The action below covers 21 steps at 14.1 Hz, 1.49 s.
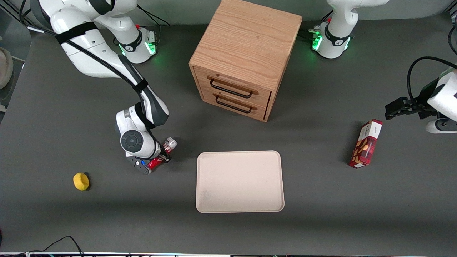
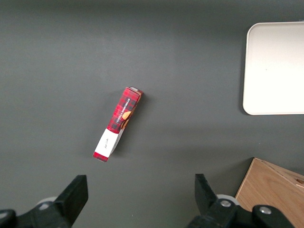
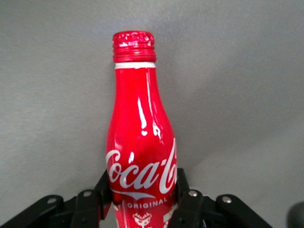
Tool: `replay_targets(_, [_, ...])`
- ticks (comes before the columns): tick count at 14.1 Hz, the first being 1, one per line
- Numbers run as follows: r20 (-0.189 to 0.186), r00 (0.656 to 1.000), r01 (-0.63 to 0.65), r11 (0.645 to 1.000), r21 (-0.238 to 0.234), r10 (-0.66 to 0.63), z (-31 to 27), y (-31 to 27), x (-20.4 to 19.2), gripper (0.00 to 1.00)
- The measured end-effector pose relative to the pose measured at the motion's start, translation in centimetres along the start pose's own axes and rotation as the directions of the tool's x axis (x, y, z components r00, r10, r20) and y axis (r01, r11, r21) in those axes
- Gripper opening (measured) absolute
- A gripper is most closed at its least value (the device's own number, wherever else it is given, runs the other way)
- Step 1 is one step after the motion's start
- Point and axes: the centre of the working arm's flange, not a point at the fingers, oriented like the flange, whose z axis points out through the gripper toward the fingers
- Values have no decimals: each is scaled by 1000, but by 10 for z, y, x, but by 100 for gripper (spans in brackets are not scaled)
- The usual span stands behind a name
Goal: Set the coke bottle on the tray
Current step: 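Lift the bottle and carry it over the white tray, then lower the bottle onto the tray with the right gripper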
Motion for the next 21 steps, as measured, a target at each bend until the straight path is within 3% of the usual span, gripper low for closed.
replay_targets(3, [-24, 999, 41, 998, -43, -42, -66, -1, 7, 55])
replay_targets(5, [-35, 996, 86, 996, -37, -88, -137, -7, 3, 55])
replay_targets(8, [-59, 981, 188, 982, 37, -186, -228, -29, -30, 55])
replay_targets(11, [-81, 936, 348, 931, 106, -341, -266, -52, -63, 55])
replay_targets(14, [-76, 903, 429, 885, 179, -423, -245, -93, -73, 55])
replay_targets(16, [-93, 876, 481, 845, 234, -473, -205, -124, -73, 55])
replay_targets(18, [-110, 825, 562, 786, 256, -554, -156, -146, -71, 55])
replay_targets(21, [-128, 782, 619, 736, 273, -610, -99, -162, -63, 55])
